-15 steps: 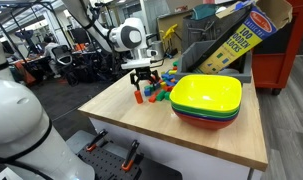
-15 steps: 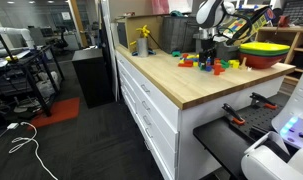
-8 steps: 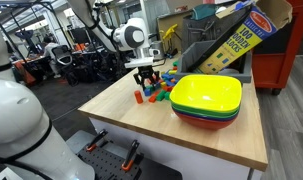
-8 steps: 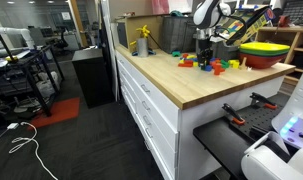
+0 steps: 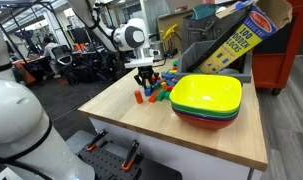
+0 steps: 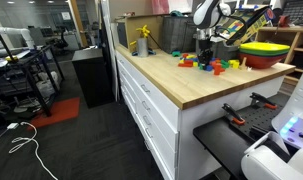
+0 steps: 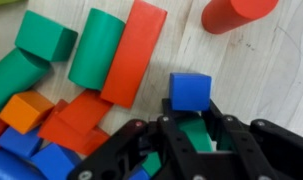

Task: Move the blue and green cubes forward, then stack them

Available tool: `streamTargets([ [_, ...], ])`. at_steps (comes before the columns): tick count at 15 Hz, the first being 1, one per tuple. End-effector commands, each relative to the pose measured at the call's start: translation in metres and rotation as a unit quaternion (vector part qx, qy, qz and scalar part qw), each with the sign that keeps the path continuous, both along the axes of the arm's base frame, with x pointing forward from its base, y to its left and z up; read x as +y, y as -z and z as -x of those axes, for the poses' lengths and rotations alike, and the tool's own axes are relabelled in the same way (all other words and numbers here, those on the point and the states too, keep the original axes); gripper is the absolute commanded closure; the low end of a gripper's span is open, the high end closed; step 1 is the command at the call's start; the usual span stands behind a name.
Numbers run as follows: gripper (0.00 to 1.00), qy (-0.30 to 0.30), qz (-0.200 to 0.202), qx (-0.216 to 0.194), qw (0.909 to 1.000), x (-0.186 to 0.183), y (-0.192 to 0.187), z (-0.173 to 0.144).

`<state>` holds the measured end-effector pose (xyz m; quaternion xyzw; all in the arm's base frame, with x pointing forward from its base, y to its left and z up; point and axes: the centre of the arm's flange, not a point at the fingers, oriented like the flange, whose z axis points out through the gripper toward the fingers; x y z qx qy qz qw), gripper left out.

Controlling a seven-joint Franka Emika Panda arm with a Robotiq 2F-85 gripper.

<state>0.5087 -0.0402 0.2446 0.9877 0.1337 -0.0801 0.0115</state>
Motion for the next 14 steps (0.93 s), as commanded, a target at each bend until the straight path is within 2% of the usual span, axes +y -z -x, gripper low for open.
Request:
streamTargets([
  [1,0.91,0.001,-0.007,0.007,1.0000,0.000,-0.006,0.005],
  [10,0.91,0.060,-0.012,0.012,0.9980,0.029,-0.018,0.030],
  [14,0.91,0.102,-0.024,0.001,0.9945,0.052,-0.024,0.025],
])
